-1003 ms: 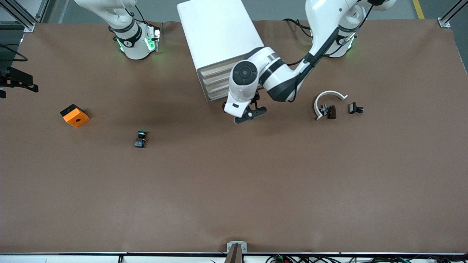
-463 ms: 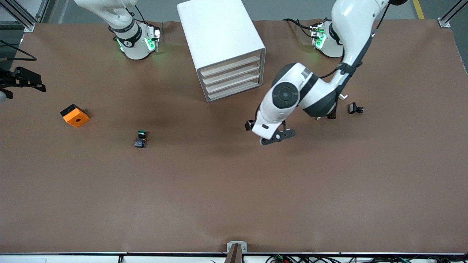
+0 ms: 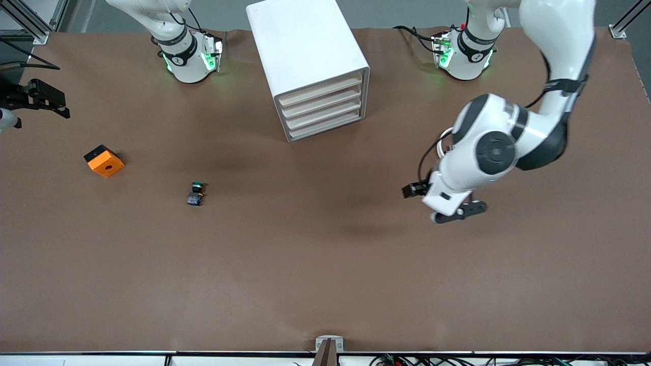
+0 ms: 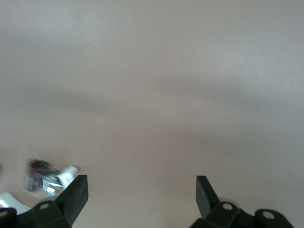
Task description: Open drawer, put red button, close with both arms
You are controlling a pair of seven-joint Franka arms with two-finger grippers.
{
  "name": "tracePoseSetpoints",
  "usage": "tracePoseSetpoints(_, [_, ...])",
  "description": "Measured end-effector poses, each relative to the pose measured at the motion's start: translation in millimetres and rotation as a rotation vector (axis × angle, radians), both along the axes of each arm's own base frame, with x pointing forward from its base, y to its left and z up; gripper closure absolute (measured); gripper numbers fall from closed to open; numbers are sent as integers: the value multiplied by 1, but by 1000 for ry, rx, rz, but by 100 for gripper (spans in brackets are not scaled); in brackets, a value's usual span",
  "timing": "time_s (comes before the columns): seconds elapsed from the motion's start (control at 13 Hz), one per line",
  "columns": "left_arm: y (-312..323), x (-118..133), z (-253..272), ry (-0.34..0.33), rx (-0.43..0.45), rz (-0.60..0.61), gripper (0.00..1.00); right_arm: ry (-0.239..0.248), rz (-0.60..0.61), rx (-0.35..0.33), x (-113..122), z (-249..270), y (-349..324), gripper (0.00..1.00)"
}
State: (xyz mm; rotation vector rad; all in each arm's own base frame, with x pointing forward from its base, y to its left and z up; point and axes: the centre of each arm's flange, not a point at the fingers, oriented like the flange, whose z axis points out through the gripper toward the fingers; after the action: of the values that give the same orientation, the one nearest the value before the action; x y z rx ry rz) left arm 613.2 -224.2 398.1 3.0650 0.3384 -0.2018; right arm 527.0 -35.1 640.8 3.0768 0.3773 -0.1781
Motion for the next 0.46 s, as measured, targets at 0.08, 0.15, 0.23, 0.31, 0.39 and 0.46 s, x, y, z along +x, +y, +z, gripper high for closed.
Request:
tracePoseSetpoints(0.08, [29,6,14,-16,-2,-23,0,-4,-10,0,-1,2,-5,0])
tracePoseSetpoints(0.15, [58,11,28,-34,-3,-50,0,-10,-18,-1,-2,4,-10,0])
tracePoseSetpoints(0.23, [88,15,41,-52,-3,-80,0,-15,-22,-1,-3,5,-12,0])
tracePoseSetpoints(0.31, [119,17,53,-67,-2,-107,0,-17,-23,-2,-3,6,-12,0])
tracePoseSetpoints(0.39, [151,17,63,-81,1,-133,0,-18,-22,-2,-3,6,-12,0])
tracePoseSetpoints(0.46, [183,16,71,-94,5,-156,0,-19,-21,-2,-3,6,-12,0])
